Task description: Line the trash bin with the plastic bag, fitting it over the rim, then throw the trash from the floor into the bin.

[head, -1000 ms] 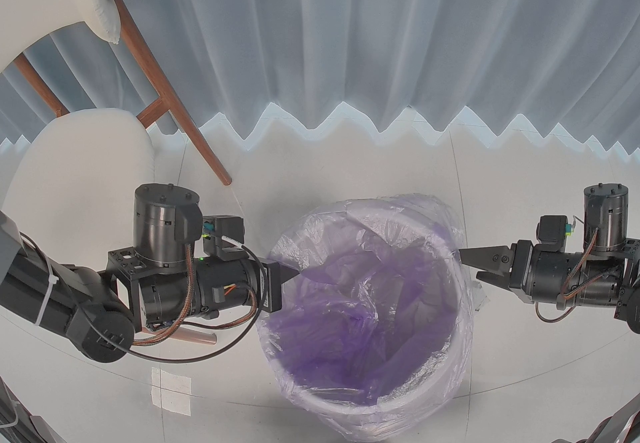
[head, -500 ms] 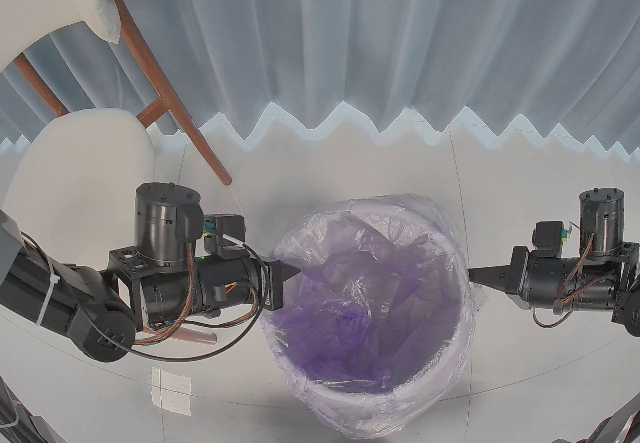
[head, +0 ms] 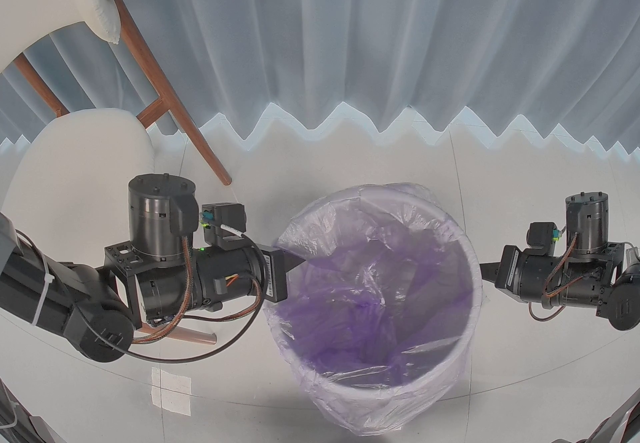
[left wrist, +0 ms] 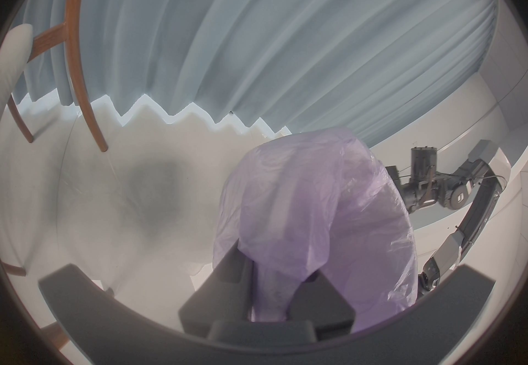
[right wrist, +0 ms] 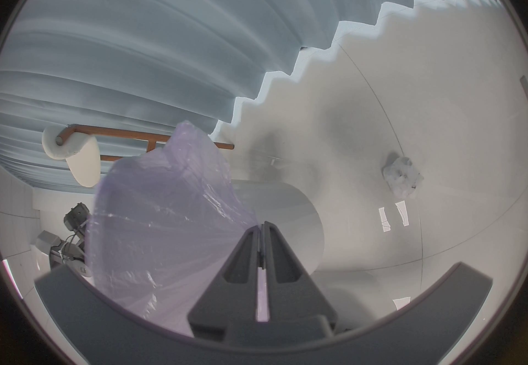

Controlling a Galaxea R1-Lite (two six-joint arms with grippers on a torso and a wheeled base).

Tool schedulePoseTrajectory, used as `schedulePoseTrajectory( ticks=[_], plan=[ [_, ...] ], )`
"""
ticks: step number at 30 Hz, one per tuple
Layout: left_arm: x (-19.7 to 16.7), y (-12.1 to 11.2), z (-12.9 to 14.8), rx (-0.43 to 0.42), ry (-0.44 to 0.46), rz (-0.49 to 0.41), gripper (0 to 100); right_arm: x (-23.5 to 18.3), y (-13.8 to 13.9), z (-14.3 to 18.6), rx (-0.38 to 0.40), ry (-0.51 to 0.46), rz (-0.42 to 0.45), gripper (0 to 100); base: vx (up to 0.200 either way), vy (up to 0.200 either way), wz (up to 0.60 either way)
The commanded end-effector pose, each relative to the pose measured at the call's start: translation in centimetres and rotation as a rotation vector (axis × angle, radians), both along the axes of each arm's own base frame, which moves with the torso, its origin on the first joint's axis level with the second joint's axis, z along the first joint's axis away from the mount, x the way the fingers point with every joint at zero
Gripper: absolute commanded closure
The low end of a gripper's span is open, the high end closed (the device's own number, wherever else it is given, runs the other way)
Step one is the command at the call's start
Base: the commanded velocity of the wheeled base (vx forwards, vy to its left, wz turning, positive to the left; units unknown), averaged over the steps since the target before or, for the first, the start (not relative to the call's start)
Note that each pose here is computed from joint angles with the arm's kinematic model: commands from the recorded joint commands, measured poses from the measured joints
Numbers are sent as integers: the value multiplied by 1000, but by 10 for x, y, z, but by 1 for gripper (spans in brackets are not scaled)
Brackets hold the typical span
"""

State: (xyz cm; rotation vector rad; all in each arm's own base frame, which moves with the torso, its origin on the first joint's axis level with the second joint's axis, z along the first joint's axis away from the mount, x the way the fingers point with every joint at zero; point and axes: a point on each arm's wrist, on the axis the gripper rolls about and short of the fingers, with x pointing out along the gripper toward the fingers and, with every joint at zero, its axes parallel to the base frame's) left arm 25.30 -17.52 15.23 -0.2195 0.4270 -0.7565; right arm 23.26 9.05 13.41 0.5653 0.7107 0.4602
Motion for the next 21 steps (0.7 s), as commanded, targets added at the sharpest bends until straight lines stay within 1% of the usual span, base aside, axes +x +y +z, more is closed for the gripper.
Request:
schedulePoseTrajectory(
  ticks=[1, 5, 8, 13, 14, 18, 19, 21],
  plan=[
    [-4, -6, 5, -36, -13, -16, 100, 18, 4, -22, -18, 38, -10, 100, 0, 0, 0],
    [-5, -7, 5, -39, -11, -18, 100, 29, 7, -32, -15, 23, -14, 100, 0, 0, 0],
    [-5, -7, 5, -37, -12, -16, 100, 35, 8, -36, -20, 8, -33, 100, 0, 0, 0],
    [-5, -7, 3, -30, -8, -9, 100, 36, 5, -30, -11, -21, -48, 100, 0, 0, 0],
    [-4, -6, 2, -25, -10, 9, 100, 33, 2, -25, -5, -33, -57, 100, 0, 0, 0],
    [-3, -7, 1, -19, -7, 21, 100, 22, -4, -18, -3, -45, -65, 100, 0, 0, 0],
    [-3, -7, 1, -19, -7, 21, 100, 21, -5, -18, -3, -45, -67, 0, 0, 0, 0],
    [-2, -7, 0, -17, -5, 22, 100, 21, -6, -16, 1, -58, -74, 0, 0, 0, 0]
  ],
)
